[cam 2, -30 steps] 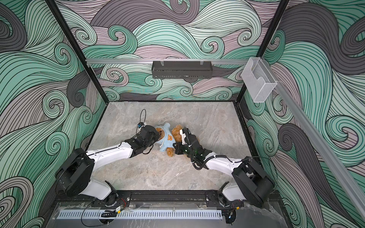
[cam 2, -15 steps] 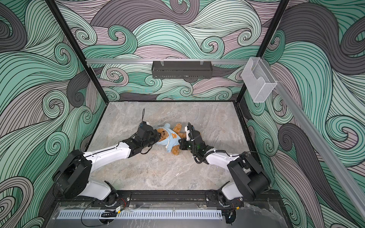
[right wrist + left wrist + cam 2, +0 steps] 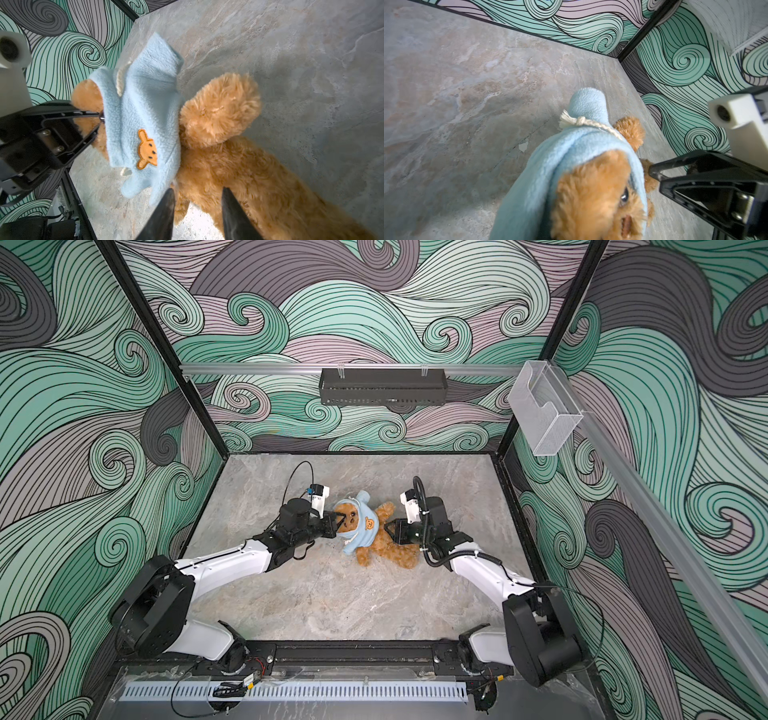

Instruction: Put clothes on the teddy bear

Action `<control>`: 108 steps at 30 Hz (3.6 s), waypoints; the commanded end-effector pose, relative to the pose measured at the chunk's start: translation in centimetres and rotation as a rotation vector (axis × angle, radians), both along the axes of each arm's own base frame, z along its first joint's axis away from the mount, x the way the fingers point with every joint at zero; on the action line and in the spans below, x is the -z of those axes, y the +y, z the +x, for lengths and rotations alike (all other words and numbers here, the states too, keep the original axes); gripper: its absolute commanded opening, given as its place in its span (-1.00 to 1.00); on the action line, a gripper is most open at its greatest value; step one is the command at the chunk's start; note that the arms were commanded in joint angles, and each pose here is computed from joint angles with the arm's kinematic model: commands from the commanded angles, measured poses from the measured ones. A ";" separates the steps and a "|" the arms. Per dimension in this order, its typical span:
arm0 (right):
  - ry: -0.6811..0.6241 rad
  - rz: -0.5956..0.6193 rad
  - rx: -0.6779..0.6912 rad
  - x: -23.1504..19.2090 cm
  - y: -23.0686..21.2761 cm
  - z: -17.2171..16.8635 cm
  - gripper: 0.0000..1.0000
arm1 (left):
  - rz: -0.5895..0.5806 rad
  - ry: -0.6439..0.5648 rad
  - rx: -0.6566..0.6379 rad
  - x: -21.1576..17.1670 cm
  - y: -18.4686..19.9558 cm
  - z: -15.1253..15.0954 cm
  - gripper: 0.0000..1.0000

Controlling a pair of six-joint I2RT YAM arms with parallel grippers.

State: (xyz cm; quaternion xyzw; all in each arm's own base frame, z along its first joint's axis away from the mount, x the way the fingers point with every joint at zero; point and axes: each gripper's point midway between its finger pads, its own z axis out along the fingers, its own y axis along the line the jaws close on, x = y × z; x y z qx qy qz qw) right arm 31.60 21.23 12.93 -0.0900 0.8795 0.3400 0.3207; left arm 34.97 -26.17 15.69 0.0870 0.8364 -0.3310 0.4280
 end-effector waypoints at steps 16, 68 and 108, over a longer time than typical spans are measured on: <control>0.061 0.006 0.028 5.6 0.9 -2.8 -0.47 | 0.224 -0.218 0.467 0.8 -3.0 -3.5 -1.00; 0.156 0.032 -0.094 -2.5 1.4 2.3 -0.75 | 0.239 -0.704 0.658 -4.9 -4.6 -4.4 -1.00; -0.157 -0.089 0.027 -5.6 -5.5 1.0 -0.16 | 0.279 -0.692 0.483 -7.2 -0.5 -4.7 -1.00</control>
